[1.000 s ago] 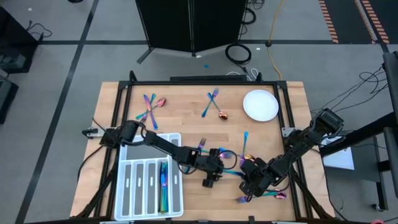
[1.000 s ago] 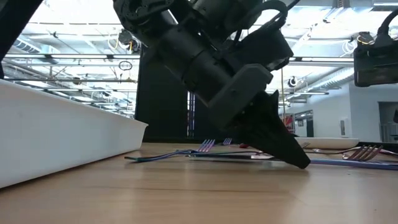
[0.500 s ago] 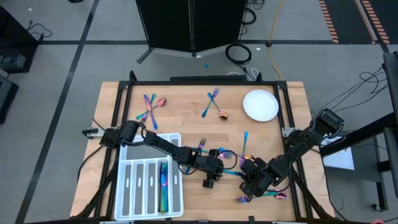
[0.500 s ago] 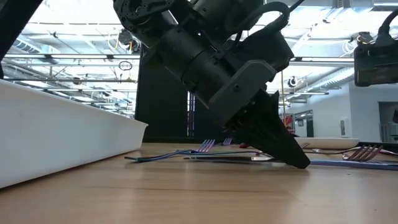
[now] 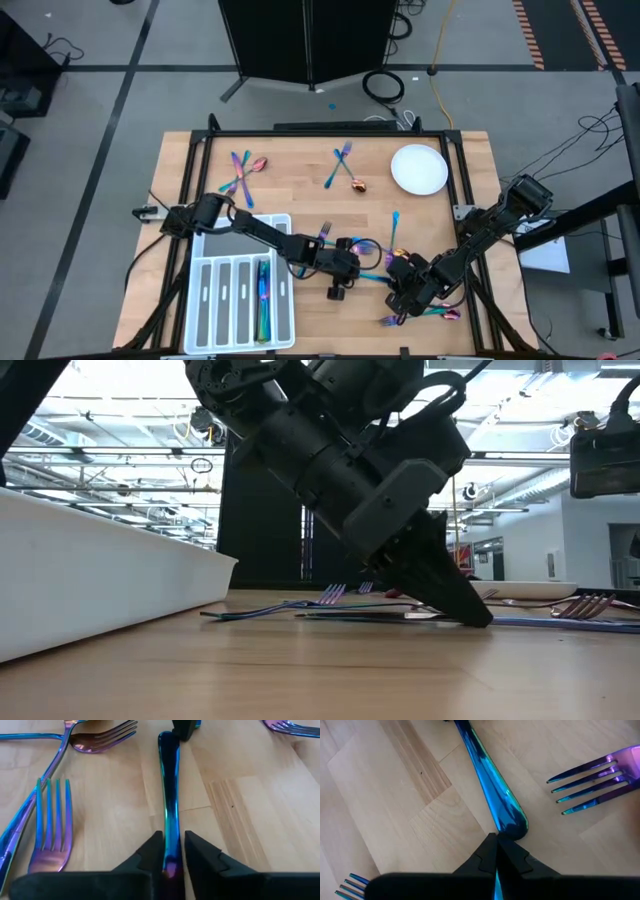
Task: Sort silverware
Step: Put the bottom iridescent knife into the cutlery tray
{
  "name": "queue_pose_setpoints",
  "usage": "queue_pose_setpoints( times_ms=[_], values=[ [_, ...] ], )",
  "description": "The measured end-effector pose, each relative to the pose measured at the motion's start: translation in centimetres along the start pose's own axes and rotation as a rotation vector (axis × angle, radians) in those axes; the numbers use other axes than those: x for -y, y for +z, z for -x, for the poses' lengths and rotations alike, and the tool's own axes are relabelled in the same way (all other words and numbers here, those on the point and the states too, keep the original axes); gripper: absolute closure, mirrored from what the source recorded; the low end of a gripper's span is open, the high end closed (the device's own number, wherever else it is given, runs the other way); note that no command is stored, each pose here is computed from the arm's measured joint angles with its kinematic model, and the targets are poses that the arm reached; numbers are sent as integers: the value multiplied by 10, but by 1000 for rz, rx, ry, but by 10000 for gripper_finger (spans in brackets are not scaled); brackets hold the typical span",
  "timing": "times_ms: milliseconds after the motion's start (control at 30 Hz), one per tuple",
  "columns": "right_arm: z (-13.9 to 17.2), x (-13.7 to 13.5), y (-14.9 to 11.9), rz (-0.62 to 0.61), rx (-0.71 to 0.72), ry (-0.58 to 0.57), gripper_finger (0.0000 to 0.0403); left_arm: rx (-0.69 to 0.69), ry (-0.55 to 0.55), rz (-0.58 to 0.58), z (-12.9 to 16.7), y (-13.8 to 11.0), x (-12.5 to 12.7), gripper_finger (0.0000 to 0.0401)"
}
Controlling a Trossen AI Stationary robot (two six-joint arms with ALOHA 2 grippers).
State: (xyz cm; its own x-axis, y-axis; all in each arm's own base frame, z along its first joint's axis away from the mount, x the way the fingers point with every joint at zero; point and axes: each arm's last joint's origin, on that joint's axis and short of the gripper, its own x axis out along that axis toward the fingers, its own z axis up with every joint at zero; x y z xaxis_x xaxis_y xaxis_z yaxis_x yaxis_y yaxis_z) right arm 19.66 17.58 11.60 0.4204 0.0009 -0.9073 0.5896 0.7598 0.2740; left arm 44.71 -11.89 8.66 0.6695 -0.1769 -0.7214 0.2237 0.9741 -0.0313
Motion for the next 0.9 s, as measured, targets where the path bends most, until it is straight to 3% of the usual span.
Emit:
queue_pose_setpoints(
  times_ms=[200, 500, 900],
  values=[
    [6, -2, 3, 20, 18, 23, 403, 0, -2, -4, 0, 0, -2, 365],
    [38, -5, 16, 76, 167, 97, 403, 21, -6, -19, 2, 8, -2, 374],
    [31, 4, 13, 80, 137, -1, 403, 45, -17, -34, 22, 28, 0, 377]
  ],
)
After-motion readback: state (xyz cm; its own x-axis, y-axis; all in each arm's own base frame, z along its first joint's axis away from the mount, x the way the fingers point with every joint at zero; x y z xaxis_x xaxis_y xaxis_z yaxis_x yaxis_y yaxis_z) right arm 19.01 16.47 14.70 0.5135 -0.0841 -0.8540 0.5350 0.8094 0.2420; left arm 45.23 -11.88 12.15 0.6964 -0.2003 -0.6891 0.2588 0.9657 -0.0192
